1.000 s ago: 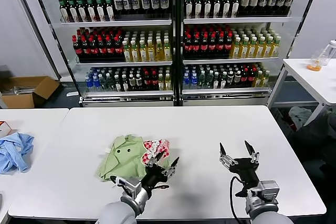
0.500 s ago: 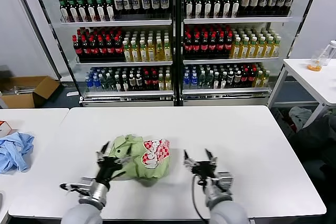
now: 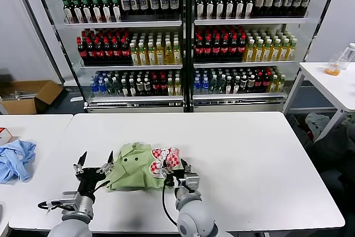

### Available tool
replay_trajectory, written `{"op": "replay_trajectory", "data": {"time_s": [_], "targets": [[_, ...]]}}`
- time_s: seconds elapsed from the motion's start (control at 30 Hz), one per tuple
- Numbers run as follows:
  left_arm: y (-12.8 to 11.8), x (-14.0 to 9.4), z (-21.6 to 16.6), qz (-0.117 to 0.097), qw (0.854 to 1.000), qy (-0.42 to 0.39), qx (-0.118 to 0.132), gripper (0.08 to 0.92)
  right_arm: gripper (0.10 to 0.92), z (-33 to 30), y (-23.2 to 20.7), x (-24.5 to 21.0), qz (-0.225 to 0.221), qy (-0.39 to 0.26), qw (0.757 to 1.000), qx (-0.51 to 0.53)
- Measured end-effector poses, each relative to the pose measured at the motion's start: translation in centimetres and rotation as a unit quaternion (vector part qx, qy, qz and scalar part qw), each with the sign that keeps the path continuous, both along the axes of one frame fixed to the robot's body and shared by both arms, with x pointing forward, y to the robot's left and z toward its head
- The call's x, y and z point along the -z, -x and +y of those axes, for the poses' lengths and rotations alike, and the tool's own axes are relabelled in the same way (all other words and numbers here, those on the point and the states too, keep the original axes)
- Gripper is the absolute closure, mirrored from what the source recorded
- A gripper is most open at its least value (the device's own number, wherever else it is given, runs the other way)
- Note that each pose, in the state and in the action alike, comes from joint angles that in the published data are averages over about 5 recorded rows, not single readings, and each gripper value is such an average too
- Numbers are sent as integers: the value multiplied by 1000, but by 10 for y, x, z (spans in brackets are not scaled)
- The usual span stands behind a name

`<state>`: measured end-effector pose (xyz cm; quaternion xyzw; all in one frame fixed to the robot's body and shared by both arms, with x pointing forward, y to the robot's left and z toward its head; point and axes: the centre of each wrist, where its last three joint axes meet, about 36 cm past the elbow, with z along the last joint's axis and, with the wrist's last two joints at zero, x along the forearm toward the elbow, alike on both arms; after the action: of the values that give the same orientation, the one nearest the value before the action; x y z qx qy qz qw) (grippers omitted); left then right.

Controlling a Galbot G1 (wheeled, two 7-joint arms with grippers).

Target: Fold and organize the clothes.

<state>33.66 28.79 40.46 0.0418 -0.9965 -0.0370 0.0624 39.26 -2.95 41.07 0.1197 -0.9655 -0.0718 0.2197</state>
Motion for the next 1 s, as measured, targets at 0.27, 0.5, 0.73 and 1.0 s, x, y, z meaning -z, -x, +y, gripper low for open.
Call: {"op": "replay_trajectory", "data": {"time_s": [0.27,0.5,0.73,1.0], "targets": [[4,1,4,4,1000,-2,-10,177,590,8,-12,4,12,43,999,-4],[7,3,3,12,1000,-3,-11,177,781,4,-22,10,18,76,997,0],[10,4,3,17,1000,-4,-11,177,880,-10,-28,15,15,104,994,8],[12,3,1,18,1000,-2,-6,177,880,-45,-41,16,0,140,990,20]]}}
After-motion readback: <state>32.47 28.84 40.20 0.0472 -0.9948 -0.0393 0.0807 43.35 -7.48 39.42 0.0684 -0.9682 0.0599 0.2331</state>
